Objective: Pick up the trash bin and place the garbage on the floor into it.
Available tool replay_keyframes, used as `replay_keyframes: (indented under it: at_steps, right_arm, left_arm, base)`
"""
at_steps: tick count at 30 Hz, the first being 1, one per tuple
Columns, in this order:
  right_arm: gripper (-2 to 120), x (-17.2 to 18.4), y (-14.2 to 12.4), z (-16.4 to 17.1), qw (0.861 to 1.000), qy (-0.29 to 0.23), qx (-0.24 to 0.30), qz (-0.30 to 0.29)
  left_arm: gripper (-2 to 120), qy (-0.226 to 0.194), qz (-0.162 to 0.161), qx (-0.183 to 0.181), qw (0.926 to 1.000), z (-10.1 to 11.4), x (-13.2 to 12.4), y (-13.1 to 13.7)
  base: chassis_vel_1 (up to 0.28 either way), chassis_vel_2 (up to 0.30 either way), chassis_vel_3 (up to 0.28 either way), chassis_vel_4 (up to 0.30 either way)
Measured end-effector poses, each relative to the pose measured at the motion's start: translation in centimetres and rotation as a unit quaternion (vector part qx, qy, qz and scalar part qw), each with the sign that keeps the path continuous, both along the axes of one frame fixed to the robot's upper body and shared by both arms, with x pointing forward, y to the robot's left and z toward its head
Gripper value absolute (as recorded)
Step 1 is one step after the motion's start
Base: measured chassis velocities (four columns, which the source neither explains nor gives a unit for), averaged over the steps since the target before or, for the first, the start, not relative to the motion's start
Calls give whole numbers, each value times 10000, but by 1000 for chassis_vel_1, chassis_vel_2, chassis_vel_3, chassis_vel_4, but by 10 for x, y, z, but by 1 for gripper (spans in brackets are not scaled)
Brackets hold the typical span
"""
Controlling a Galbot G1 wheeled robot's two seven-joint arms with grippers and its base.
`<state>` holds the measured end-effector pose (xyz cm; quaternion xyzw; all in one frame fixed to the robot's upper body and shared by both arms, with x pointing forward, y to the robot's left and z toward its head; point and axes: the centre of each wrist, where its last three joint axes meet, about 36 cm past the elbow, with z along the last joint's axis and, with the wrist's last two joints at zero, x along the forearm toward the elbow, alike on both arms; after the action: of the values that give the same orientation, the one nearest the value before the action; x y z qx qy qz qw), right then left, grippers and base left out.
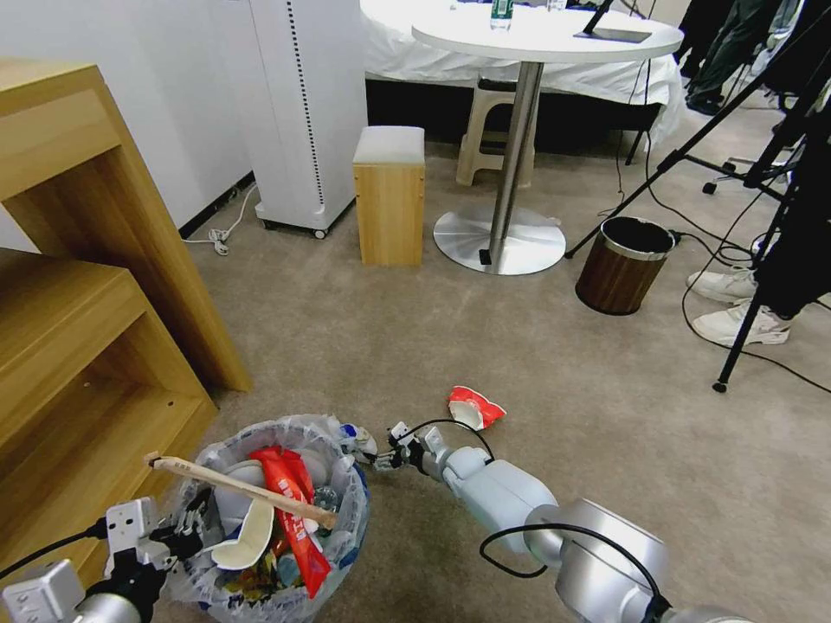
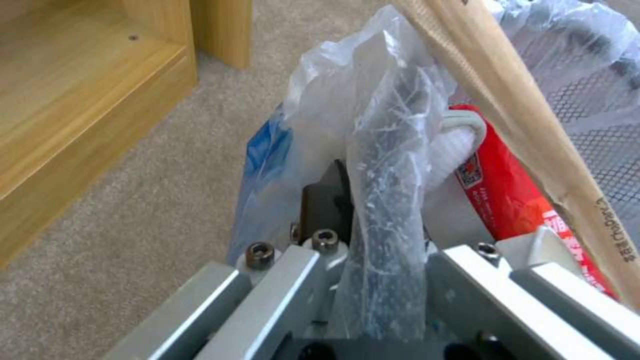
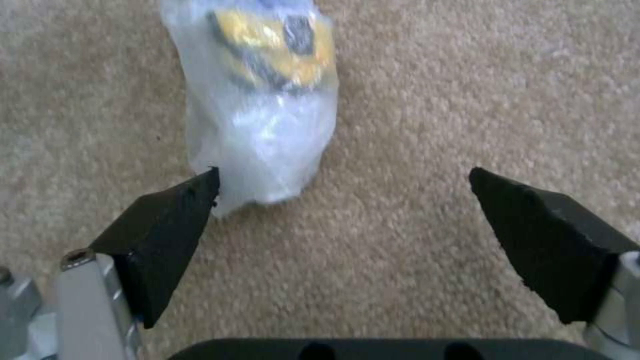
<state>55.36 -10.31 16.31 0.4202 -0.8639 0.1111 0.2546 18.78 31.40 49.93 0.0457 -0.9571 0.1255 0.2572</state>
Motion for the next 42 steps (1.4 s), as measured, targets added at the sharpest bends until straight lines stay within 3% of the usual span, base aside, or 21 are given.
replay_keyframes:
  at_steps: [12, 22, 25, 27, 31, 38, 42]
  right_arm:
    - [100, -3, 9, 1, 9986, -156, 75, 491]
    - [99, 6, 4, 6, 9981, -232, 4, 563]
    - [92, 13, 1, 11, 9985, -276, -47, 467]
    - [82, 17, -1, 14, 9988, -280, -73, 398]
    - [88, 17, -2, 14, 9987, -293, -101, 406]
    - [65, 8, 7, 9, 9975, -330, -73, 625]
    - [61, -2, 12, 3, 9956, -387, -79, 851]
  left_arm:
    - [1, -32, 27, -17, 10000, -3, 1, 0]
    - [1, -60, 41, -15, 10000, -2, 0, 0]
    - [1, -69, 46, -26, 10000, -2, 0, -1]
    - [1, -80, 50, -44, 9999, -2, 0, -2]
    - [1, -80, 53, -42, 9999, -3, -1, -3]
    - [1, -116, 63, -48, 9999, -2, -1, -3]
    - [1, -146, 71, -49, 9999, -2, -2, -3]
  base:
    - [0, 0, 0, 0]
    - [0, 0, 0, 0]
    - [0, 0, 0, 0]
    - [0, 0, 0, 0]
    - [0, 0, 0, 0]
    - [0, 0, 0, 0]
    - [0, 0, 0, 0]
